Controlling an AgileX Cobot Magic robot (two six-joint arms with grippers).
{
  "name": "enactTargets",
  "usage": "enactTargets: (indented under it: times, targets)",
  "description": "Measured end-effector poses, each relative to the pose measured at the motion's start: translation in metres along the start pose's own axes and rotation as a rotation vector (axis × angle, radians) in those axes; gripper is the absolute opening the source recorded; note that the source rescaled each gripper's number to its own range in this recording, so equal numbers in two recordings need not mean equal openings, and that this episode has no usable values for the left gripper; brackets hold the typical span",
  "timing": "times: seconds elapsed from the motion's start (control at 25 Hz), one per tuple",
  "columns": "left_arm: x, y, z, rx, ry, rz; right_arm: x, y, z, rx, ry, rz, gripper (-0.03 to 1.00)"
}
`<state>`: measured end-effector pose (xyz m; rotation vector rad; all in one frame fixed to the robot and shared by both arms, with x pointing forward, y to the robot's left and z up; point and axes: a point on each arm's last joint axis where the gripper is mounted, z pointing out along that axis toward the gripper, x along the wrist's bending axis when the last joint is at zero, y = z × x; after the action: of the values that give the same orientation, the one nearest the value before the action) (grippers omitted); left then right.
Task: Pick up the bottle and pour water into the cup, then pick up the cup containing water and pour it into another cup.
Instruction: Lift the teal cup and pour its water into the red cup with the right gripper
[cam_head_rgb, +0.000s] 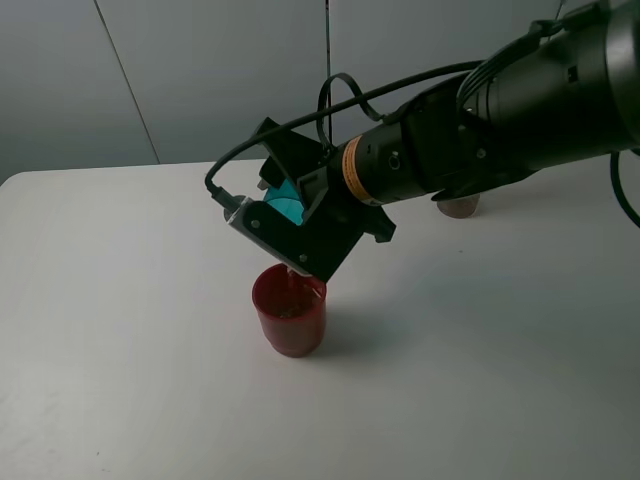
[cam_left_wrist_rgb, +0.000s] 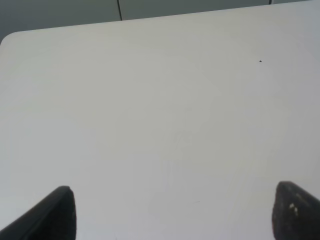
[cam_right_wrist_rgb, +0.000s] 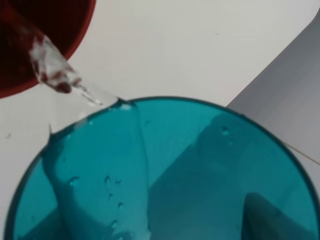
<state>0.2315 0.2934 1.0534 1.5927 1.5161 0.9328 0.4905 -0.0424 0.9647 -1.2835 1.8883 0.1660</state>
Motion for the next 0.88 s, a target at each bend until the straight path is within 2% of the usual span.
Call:
enactTargets:
  times: [0.4,0.88]
  targets:
    - [0.0000,0.0000,0.0000,0.000,0.000,0.000,-0.0004,0.0001,0.0000,-0.002,-0.005,-0.086,0.05]
    - [0.0000,0.0000,0.0000,0.000,0.000,0.000,-0.0005,0.0002,0.0000,-0.003,-0.006,-0.061,0.05]
